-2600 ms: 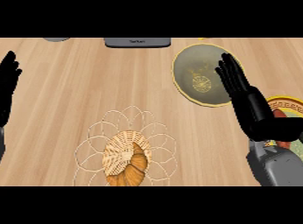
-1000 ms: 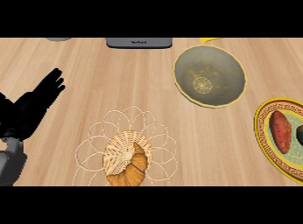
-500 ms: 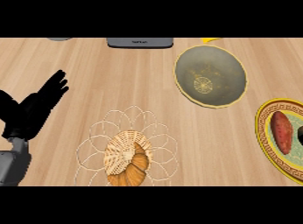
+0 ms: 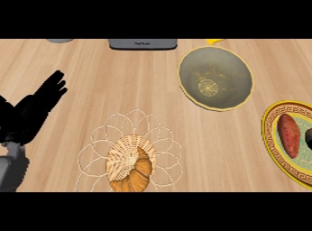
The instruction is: Pick the squash from the plate and place it in the bowl
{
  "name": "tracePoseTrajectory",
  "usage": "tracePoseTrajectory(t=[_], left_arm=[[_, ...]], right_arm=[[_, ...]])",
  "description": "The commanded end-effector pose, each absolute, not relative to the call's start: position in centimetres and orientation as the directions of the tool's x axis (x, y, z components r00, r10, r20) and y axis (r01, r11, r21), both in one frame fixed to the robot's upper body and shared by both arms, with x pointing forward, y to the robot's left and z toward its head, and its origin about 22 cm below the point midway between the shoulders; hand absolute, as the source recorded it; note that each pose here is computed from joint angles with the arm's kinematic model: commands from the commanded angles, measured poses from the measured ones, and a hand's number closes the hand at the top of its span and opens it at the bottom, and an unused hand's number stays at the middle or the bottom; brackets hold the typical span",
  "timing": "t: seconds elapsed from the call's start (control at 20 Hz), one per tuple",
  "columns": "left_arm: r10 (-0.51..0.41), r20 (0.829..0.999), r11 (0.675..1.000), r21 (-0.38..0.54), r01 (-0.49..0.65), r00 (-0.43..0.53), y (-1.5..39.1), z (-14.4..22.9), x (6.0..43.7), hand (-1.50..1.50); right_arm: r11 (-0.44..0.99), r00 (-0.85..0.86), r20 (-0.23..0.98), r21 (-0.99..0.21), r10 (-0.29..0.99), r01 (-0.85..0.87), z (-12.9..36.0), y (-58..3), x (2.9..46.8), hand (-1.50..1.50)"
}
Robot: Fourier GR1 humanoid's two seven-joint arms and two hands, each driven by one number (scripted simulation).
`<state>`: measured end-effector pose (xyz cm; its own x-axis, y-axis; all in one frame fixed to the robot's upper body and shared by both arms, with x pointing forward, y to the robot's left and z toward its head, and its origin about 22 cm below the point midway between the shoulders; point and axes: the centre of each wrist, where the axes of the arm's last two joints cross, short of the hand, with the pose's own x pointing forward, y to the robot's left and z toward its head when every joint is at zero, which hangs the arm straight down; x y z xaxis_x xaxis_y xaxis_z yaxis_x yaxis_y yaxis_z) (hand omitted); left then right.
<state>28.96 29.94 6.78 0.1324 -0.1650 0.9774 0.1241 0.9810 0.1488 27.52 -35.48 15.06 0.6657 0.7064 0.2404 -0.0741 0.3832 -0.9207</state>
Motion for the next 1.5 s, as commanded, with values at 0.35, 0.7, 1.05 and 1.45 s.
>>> tracePoseTrajectory(t=[0.35, 0.7, 1.05, 1.45], left_arm=[[-0.168, 0.977, 0.981, 0.152, 0.124, 0.129, 28.8, 7.4, 29.1, 0.0], [-0.148, 0.982, 0.983, 0.133, 0.125, 0.121, 31.3, 5.2, 29.1, 0.0], [-0.161, 0.978, 0.982, 0.146, 0.12, 0.131, 28.1, 4.9, 30.3, 0.0], [-0.145, 0.979, 0.984, 0.128, 0.122, 0.145, 32.5, 5.0, 28.9, 0.0]], right_arm=[[0.37, 0.723, 0.15, -0.916, 0.675, -0.155, 14.6, -36.8, 29.4, -1.5], [0.362, 0.732, 0.147, -0.921, 0.665, -0.144, 12.7, -37.2, 30.0, -1.5], [0.39, 0.752, 0.142, -0.907, 0.644, -0.162, 10.6, -37.9, 28.3, -1.5], [0.401, 0.759, 0.123, -0.895, 0.639, -0.193, 6.9, -39.6, 29.6, -1.5]])
